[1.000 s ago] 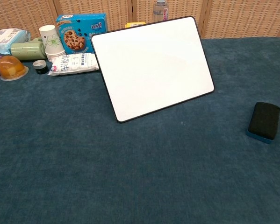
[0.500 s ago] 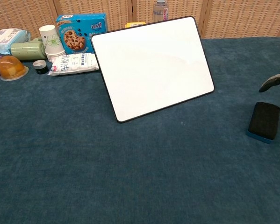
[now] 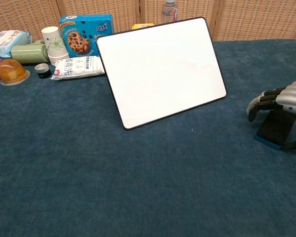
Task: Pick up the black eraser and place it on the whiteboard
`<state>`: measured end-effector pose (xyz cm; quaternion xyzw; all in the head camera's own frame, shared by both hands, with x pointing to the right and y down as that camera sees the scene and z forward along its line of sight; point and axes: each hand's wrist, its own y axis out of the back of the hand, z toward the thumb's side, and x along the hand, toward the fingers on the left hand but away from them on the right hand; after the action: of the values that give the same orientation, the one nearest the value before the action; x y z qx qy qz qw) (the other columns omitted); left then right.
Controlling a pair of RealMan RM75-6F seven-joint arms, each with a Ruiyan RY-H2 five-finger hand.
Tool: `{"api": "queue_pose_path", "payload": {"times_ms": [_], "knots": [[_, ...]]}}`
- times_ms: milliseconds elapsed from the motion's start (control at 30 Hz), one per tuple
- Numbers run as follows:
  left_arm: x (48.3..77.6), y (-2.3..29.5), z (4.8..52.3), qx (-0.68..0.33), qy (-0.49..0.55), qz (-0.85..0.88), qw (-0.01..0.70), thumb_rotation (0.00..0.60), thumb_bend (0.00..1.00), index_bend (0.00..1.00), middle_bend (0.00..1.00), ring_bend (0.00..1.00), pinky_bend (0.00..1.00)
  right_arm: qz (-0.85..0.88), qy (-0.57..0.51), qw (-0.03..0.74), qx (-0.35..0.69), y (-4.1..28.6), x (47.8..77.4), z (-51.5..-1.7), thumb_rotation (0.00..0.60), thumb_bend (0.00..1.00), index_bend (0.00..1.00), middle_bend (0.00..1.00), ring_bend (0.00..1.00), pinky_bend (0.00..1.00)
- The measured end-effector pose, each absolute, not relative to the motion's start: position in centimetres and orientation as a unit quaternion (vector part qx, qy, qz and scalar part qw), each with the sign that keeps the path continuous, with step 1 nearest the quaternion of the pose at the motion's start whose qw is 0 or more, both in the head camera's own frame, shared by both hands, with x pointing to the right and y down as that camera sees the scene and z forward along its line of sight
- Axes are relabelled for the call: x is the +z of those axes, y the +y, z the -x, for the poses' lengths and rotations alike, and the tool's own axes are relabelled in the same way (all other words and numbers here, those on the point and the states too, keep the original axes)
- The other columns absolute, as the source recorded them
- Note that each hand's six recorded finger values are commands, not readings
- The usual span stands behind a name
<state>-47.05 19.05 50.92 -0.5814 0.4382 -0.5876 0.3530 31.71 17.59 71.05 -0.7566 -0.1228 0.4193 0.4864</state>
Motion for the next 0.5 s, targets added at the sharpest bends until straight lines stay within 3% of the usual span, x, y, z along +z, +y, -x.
{"api": "queue_pose_path", "payload": {"times_ms": [500], "knots": [[50.8, 19.06, 47.21, -0.586, 0.44, 0.584, 0.35, 0.6, 0.12, 0.0, 0.0, 0.0, 0.07, 0.749, -0.124, 0.5, 0.416, 17.21, 71.46, -31.37, 0.6, 0.14, 0.54, 0.52, 0.47, 0.55]]}}
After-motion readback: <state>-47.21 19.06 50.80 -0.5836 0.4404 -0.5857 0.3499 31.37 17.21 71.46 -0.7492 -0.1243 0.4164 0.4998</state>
